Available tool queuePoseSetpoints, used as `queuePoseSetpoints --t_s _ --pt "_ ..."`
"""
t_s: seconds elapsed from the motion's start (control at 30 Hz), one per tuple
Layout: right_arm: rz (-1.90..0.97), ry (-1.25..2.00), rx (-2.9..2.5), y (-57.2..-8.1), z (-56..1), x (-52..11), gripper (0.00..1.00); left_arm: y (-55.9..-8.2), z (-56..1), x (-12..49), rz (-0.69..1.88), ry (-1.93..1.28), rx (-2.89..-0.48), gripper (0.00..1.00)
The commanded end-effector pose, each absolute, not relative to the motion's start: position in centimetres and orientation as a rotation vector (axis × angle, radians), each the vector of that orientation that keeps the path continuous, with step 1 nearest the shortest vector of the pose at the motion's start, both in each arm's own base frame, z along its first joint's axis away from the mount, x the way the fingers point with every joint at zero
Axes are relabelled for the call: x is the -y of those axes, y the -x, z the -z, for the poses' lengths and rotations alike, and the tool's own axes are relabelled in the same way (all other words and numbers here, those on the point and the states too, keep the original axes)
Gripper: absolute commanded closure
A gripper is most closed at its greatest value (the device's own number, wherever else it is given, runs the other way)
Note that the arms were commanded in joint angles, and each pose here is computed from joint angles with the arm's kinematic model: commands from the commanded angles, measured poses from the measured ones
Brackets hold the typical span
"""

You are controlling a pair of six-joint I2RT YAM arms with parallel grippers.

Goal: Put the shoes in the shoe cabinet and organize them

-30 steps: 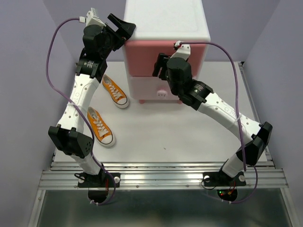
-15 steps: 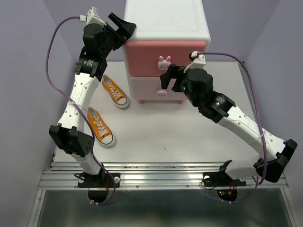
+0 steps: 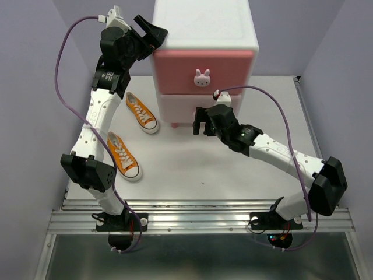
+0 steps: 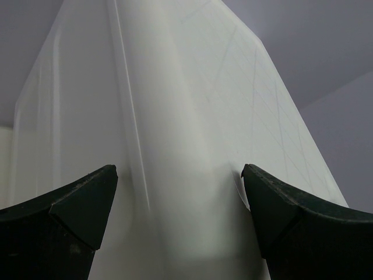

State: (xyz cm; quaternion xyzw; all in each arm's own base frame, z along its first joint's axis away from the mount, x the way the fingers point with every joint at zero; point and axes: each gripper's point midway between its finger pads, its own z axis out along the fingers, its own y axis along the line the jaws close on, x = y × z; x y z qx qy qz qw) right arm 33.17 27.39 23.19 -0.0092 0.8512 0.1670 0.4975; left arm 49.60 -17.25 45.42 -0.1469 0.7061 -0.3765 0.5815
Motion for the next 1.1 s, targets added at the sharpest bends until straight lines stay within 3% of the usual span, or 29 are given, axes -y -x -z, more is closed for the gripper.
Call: queuePoseSetpoints --t_s 0.0,0.7,0.8,0.87,1.07 --pt "-0.447 -0.069 -1.961 -35.1 -24.3 -28.6 0.00 -49.3 -28.5 16.1 0.647 0.309 -2.162 0.02" --pt "-0.283 -0.261 -1.806 -42.1 -23.7 -30.3 0.02 -48.8 -29.2 16.0 0.685 0.264 -2.152 0.02" --pt "-0.242 -0.254 -1.802 -42.7 -23.6 -30.3 0.18 -48.7 -29.1 15.9 0.682 0.263 -2.153 0.02" --pt "-0.209 -0.249 -1.801 -43.0 -23.3 -30.1 0.38 -48.7 -29.1 15.9 0.682 0.263 -2.153 0.02" --pt "-0.235 -0.231 -1.814 -42.7 -23.4 -30.5 0.69 -48.6 -29.3 15.9 0.685 0.260 -2.149 0.02"
